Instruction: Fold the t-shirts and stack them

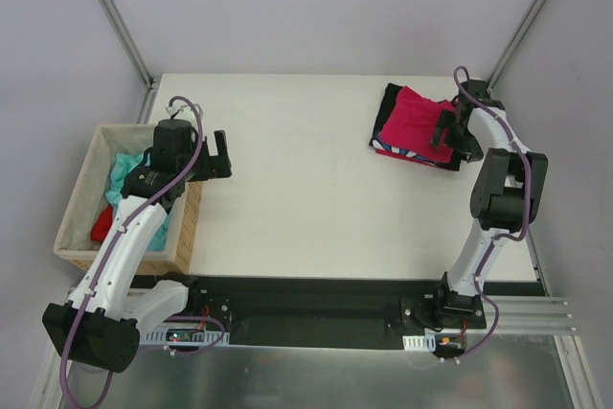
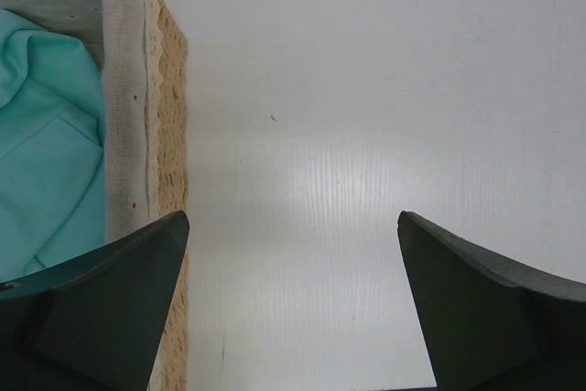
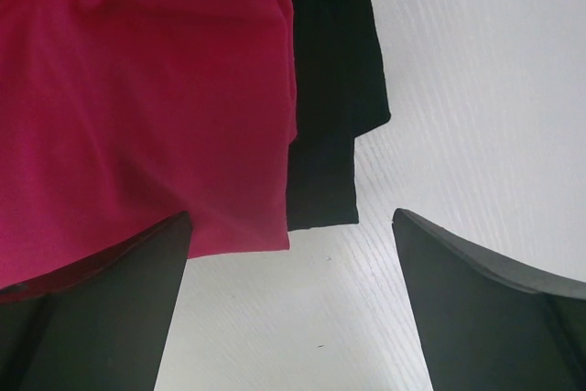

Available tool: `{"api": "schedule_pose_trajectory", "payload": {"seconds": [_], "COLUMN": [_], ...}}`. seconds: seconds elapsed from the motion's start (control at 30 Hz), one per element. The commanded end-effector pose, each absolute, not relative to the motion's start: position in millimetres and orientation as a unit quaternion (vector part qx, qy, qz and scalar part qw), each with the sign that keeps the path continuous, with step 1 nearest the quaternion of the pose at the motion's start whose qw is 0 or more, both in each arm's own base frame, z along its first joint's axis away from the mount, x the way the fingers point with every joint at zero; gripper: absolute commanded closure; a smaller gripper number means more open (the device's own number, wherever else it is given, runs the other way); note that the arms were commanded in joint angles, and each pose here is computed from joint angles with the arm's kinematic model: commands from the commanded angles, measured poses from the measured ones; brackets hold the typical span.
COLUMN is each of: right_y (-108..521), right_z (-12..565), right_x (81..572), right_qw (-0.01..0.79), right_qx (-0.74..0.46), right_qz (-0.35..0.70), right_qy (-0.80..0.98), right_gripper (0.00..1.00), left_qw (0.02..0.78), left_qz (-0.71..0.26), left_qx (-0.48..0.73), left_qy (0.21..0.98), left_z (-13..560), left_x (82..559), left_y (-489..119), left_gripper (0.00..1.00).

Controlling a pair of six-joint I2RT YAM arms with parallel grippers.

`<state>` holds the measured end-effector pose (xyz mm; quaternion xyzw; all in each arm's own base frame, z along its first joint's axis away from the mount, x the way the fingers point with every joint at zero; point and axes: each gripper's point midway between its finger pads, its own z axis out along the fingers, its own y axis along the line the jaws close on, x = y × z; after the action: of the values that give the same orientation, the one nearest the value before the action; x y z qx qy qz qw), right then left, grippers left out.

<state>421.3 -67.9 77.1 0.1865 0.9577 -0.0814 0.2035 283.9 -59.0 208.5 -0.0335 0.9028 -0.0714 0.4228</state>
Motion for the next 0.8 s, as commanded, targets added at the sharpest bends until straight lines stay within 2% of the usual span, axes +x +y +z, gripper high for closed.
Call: {"api": "schedule_pose_trajectory", "payload": {"seconds": [0.0, 0.77], "right_y": [-79, -94], "right_z": [77, 33], "right_x": [426, 447], "right_qw": [0.207, 0.142], "right_qx": [0.198, 0.194], "right_qz": [-0.092, -0.122], "right_qy": [0.954, 0.963], "right_gripper": [0.03, 0.03], "left_qw": [0.43, 0.428], "left_qz": [-0.087, -0.081], "left_qx": [-0.027, -0.029], "left_qy": [0.898, 0.9], "left_z": [212, 208], "left_x": [287, 286], "left_y": [-67, -65], "left_gripper": [0.01, 0.01]}}
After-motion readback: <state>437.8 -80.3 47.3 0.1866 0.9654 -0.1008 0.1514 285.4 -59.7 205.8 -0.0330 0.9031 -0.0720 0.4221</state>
